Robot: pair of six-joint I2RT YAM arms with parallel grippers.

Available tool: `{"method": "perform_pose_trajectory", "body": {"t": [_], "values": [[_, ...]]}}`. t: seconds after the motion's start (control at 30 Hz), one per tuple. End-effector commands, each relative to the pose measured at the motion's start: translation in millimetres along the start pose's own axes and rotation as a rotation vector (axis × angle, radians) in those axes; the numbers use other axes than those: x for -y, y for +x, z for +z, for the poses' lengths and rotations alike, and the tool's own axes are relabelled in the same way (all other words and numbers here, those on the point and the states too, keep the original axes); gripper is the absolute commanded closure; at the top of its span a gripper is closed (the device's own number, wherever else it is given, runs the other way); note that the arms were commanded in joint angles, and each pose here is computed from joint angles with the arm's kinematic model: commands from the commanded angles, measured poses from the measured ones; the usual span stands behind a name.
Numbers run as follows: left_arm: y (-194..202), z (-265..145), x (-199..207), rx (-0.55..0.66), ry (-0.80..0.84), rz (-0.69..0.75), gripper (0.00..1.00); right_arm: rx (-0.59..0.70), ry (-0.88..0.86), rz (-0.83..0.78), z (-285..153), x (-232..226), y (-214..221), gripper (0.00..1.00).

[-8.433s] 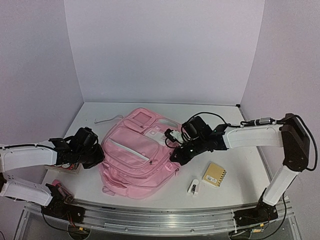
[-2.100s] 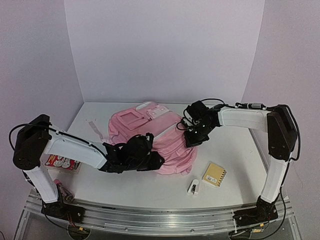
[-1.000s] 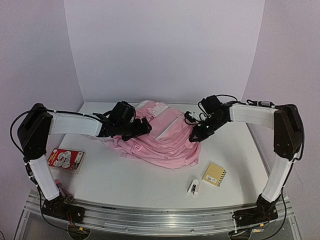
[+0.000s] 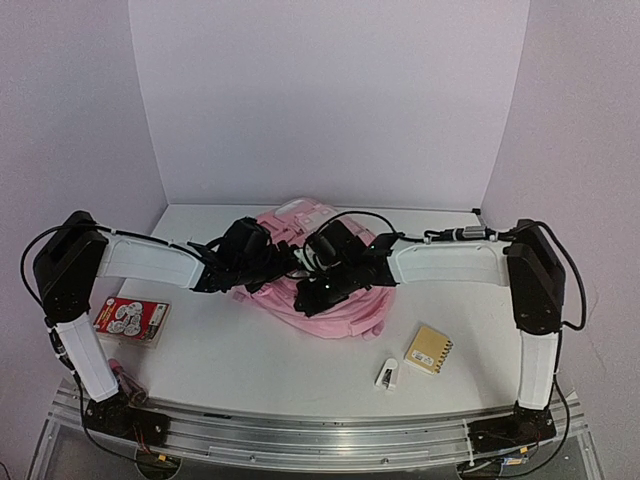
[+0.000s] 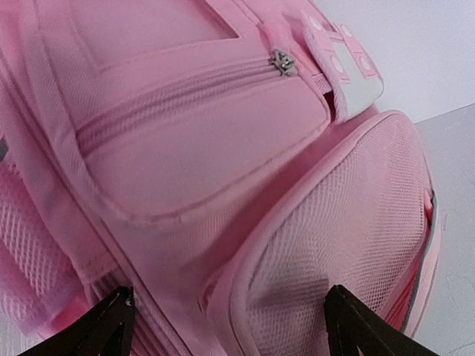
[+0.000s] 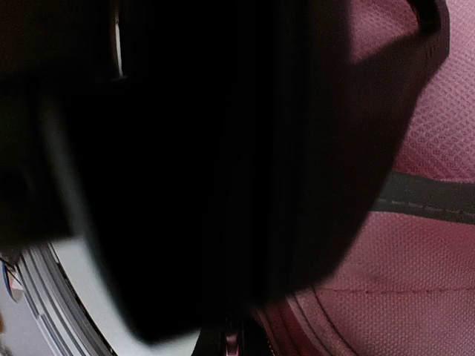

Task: Pack the student bag
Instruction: Unzip the student bag at the center of the board.

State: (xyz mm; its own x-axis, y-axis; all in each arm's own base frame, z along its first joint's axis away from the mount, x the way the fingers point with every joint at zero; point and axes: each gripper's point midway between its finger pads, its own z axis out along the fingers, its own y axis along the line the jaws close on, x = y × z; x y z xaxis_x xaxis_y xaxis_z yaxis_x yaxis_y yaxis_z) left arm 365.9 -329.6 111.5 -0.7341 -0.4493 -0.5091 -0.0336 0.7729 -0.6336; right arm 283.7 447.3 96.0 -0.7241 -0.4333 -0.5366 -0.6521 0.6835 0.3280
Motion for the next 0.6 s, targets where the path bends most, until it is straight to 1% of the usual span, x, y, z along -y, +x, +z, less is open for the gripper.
{"method": "perform_pose_trajectory", "body": {"t": [0.0, 0.07, 0.17, 0.23, 0.3, 0.4, 0.47, 0.57], "values": [[40, -14, 28, -0.147, 0.109, -0.023, 0.13, 0.353, -0.042, 0.135, 2, 2, -82, 1.0], [32, -22, 25, -0.12, 0.083, -0.006, 0.12, 0.368, -0.001, 0.111, -11, 8, -78, 1.0], [9, -42, 23, -0.04, 0.037, 0.041, 0.07, 0.342, 0.066, 0.089, -27, 28, -54, 1.0], [-9, -56, 20, 0.016, -0.003, 0.075, 0.02, 0.307, 0.086, 0.09, -35, 38, -40, 1.0], [-30, -70, 15, 0.049, -0.039, 0.083, 0.0, 0.262, 0.107, 0.101, -42, 53, -24, 1.0], [-58, -70, -3, 0.046, -0.101, 0.082, 0.0, 0.222, 0.135, 0.147, -48, 80, -8, 1.0], [-76, -62, -20, 0.037, -0.157, 0.076, 0.0, 0.205, 0.141, 0.186, -51, 96, -1, 1.0], [-98, -46, -44, 0.002, -0.182, 0.021, 0.0, 0.183, 0.182, 0.213, -54, 120, 10, 1.0]]}}
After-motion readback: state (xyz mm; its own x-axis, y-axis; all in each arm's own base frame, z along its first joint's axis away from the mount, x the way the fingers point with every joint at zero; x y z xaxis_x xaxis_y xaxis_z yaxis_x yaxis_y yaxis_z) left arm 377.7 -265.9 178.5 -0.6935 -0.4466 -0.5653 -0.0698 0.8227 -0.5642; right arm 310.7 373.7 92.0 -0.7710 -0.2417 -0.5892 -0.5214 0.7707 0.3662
